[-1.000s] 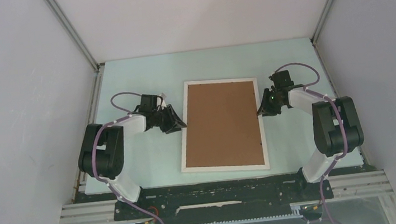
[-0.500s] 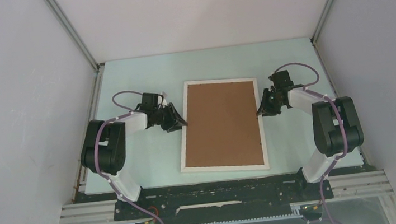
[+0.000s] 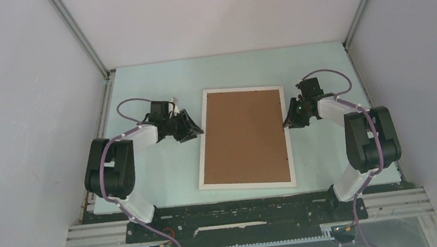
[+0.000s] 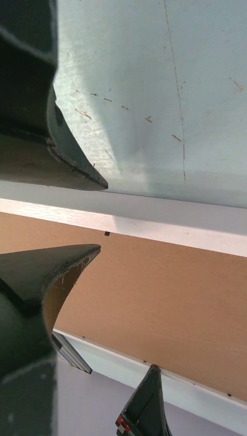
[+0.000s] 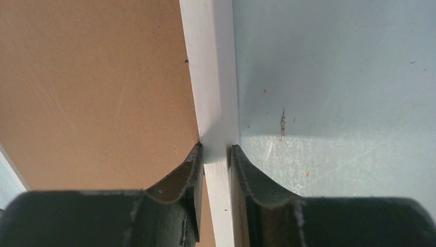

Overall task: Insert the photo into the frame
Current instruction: Install the photo frame at the center of the board.

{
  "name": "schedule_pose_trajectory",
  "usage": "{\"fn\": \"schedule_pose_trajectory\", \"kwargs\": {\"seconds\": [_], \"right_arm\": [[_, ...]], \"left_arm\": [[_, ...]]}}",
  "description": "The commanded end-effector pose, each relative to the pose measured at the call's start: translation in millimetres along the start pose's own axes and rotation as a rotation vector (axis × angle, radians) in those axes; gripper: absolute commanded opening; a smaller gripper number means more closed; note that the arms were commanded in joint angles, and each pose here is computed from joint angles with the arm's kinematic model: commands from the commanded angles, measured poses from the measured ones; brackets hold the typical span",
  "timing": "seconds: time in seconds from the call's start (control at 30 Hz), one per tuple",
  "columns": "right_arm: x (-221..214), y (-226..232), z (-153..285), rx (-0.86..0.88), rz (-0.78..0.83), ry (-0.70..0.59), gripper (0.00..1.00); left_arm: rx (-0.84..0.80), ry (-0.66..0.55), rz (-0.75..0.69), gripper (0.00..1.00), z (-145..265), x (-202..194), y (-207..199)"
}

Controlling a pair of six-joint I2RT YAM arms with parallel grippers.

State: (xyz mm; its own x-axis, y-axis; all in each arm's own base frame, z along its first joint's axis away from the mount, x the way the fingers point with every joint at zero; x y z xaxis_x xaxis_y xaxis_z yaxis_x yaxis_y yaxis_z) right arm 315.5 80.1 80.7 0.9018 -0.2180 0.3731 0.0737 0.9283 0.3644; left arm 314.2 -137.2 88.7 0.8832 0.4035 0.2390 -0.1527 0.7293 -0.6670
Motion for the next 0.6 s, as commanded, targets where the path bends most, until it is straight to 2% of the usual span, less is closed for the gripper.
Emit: {"fn": "schedule_pose_trajectory", "kwargs": {"seconds": [0.0, 0.57], "right_arm": [[-13, 7, -5, 0.022, 0.017, 0.062, 0.22], [-13, 7, -4, 0.014, 0.022, 0.063, 0.21]], "left_arm": [[-0.011, -0.007, -0.009, 0.47, -1, 1, 1], [0.037, 0.04, -0.018, 0.45, -21, -8, 5]]}}
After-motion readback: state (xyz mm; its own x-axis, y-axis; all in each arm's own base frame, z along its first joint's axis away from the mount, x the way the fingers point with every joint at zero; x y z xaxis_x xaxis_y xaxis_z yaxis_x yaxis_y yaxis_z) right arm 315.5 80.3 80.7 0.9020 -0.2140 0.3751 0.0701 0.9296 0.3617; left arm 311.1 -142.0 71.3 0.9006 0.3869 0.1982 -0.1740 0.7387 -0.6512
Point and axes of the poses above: each gripper's point midway between its finger pads, its own z axis back along the fingers, its own y axis along the line the jaws close on, x = y × z, the point moved 6 cm from there along z, back along the fingers, and after that the axes turned 5 degrees about z, right-handed, at the moved point
